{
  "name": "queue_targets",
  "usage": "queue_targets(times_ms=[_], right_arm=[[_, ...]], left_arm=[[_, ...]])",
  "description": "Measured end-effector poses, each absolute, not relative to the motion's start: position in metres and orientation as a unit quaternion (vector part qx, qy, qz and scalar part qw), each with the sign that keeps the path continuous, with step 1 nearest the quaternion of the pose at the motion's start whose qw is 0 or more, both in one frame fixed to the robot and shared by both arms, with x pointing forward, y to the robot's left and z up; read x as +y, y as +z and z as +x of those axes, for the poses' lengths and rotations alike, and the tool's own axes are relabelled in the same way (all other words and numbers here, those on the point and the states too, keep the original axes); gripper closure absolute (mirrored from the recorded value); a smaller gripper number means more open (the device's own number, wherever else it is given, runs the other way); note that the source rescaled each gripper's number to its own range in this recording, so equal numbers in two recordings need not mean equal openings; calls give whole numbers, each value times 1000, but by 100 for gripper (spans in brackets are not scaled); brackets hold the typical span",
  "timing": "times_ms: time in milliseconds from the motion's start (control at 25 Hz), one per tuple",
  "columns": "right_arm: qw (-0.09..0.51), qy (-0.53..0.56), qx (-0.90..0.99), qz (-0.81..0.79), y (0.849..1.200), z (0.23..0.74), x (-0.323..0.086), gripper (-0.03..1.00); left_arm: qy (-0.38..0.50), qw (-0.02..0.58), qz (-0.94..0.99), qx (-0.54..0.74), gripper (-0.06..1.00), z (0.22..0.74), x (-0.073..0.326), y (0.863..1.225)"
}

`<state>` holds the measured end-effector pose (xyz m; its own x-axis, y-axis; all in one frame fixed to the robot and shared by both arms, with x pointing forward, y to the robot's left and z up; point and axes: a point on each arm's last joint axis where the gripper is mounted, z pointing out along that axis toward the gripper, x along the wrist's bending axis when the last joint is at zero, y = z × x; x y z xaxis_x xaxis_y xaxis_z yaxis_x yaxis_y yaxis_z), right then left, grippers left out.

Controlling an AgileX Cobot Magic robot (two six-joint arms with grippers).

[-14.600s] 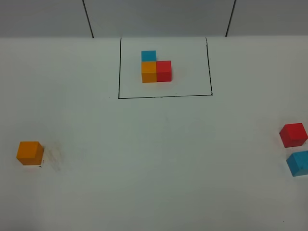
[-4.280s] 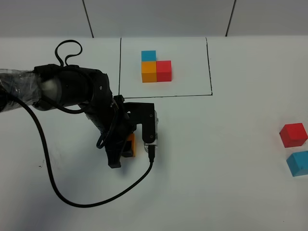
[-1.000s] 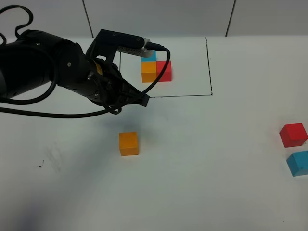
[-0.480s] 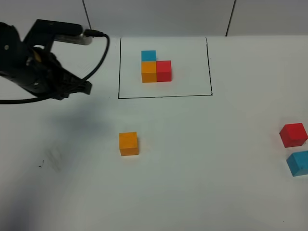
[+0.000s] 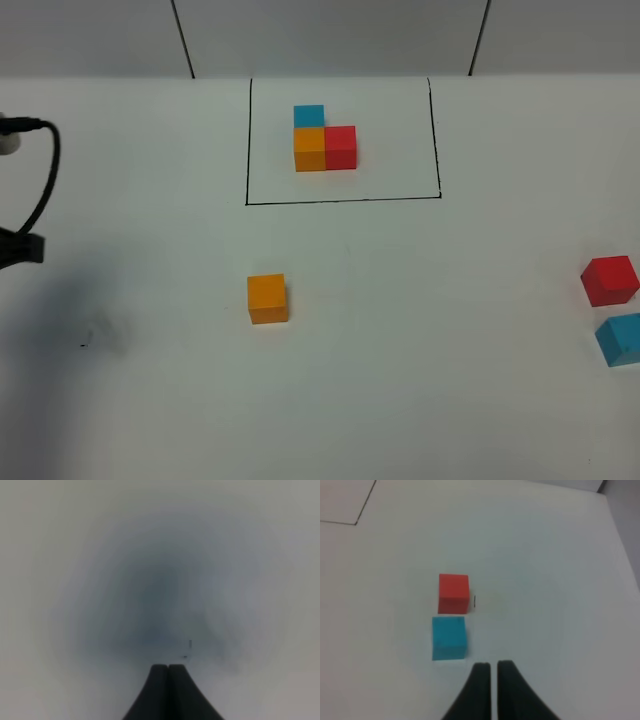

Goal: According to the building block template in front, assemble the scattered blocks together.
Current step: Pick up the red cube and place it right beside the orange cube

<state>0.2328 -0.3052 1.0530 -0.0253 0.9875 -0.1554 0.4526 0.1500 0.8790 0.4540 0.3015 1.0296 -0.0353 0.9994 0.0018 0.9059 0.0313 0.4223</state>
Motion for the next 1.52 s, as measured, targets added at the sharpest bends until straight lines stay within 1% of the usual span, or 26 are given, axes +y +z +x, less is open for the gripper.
queue_targets(times_ms=[120, 360, 680, 760, 920, 1080, 1280, 1520], right_arm=[[410, 326, 638, 565, 1053, 233, -305, 97], [410, 326, 638, 565, 1053, 233, -305, 97], [410, 326, 638, 565, 1053, 233, -305, 97], [410, 326, 638, 565, 1053, 233, -305, 97], [410, 326, 638, 565, 1053, 233, -305, 97], [410, 326, 638, 565, 1053, 233, -305, 97], [410, 326, 638, 565, 1053, 233, -305, 97], [410, 326, 638, 565, 1053, 233, -305, 97]], left_arm=[[161, 141, 650, 730, 94, 426, 317, 1036], [172, 131, 607, 765, 94, 372, 329, 1050], [170, 105, 596, 778, 94, 317, 325, 1038], [170, 110, 601, 773, 94, 307, 322, 1035], [199, 155, 601, 758, 94, 291, 314, 1038], [239, 186, 593, 746, 94, 276, 311, 1043], [252, 214, 608, 722, 94, 268, 304, 1045], [262, 233, 620, 702, 94, 263, 300, 1046]])
